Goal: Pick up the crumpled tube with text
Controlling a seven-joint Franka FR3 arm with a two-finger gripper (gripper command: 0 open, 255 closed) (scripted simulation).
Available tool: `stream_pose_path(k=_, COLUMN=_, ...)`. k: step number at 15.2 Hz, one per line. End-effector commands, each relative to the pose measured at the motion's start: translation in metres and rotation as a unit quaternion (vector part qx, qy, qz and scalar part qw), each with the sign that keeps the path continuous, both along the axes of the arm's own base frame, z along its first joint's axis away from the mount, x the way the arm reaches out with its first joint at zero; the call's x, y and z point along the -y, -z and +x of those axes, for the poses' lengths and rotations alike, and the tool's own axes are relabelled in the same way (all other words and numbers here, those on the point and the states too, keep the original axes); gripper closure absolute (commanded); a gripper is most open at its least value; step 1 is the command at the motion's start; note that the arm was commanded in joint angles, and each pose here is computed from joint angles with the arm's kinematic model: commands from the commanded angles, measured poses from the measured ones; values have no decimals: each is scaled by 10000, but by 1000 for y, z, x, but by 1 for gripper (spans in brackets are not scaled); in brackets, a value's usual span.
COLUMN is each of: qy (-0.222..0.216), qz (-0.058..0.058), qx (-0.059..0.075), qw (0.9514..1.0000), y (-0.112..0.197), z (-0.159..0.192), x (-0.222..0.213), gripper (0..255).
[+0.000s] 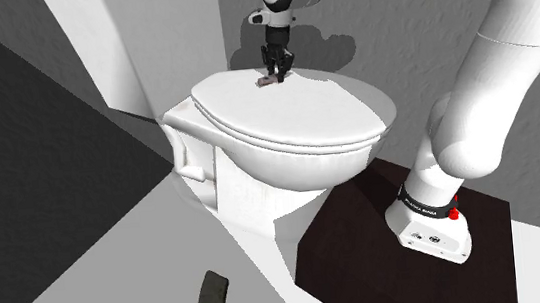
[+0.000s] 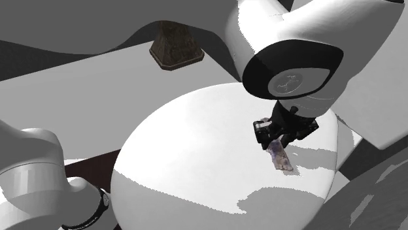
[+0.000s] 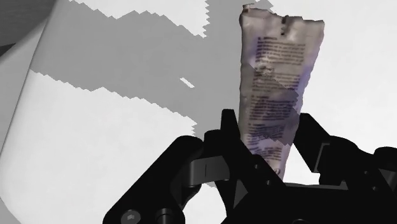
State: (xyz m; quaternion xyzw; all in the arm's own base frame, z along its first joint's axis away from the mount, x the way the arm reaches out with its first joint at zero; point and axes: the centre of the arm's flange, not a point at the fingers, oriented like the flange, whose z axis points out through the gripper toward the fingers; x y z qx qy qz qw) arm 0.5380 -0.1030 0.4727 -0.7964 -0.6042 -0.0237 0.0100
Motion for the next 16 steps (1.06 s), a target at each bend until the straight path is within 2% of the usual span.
stream_pose_path(k=1, qy=0, qz=0, qx=-1, qw=10000, y=-8, z=0, x=0, gripper=255)
stream_pose_path(k=14, qy=-1, qz=0, qx=-1, qw=10000, y=-77, z=0, x=0, gripper=255)
stream_pose_path(k=16, qy=-1, qz=0, qx=-1, qw=10000, y=-78, z=0, x=0, gripper=255)
